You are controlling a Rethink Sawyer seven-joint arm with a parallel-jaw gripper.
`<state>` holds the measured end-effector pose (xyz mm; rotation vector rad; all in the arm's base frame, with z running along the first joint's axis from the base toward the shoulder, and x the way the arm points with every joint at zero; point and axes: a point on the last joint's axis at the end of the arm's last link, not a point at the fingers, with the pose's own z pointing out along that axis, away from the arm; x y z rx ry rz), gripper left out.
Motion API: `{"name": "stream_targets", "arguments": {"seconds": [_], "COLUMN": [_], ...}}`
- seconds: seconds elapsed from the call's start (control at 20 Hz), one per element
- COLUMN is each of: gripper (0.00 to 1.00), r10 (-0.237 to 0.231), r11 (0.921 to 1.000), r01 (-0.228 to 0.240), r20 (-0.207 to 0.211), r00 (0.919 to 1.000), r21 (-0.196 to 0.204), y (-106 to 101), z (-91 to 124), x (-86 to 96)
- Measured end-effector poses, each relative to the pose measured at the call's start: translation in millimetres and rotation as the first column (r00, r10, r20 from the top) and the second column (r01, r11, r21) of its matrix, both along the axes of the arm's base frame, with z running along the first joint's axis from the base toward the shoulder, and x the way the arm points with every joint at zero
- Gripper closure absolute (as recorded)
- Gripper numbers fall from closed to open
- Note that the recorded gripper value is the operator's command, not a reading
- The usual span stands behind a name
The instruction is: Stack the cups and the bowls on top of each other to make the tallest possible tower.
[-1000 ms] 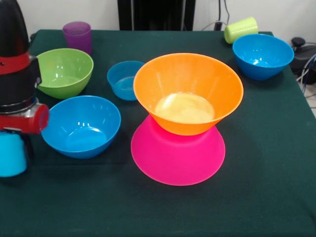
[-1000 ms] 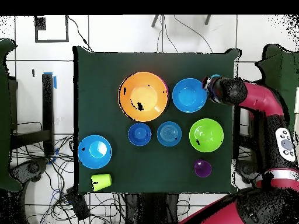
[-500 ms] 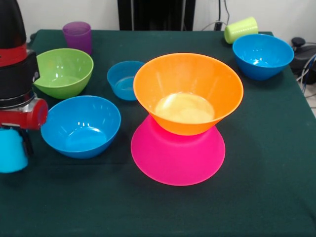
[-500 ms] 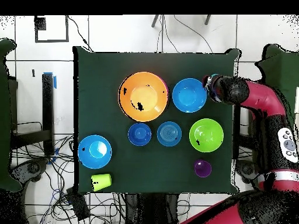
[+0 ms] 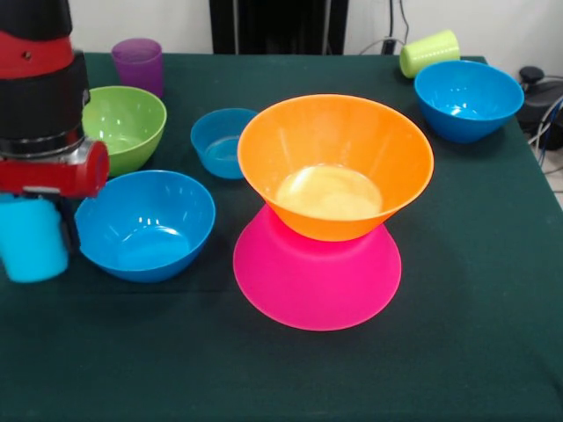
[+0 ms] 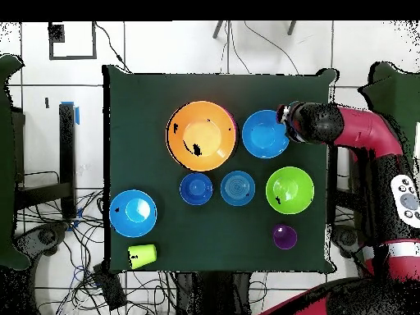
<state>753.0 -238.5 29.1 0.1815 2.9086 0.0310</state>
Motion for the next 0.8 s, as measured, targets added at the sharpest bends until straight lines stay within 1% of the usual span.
{"name": "stream_targets", "arguments": {"seconds": [0.05,0.1,0.3,0.5,0.6,0.8], "gripper": [1.0,1.0,1.0,1.0,1.0,1.0], "r10": [0.007,0.017,0.033,0.035,0.032,0.024], "r11": [1.0,0.9998,0.9993,0.9987,0.998,0.9958], "r01": [-0.007,-0.017,-0.034,-0.04,-0.041,-0.04], "r20": [-0.009,-0.027,-0.083,-0.152,-0.175,-0.197], "r00": [0.9999,0.9995,0.996,0.9878,0.984,0.9801], "r21": [-0.003,-0.005,-0.012,-0.03,-0.047,-0.082], "y": [3.6,9.8,20.0,25.3,25.1,23.3], "z": [6.8,19.8,54.2,100.5,122.6,156.0], "x": [0.1,-0.1,-1.4,-3.6,-5.1,-9.0]}}
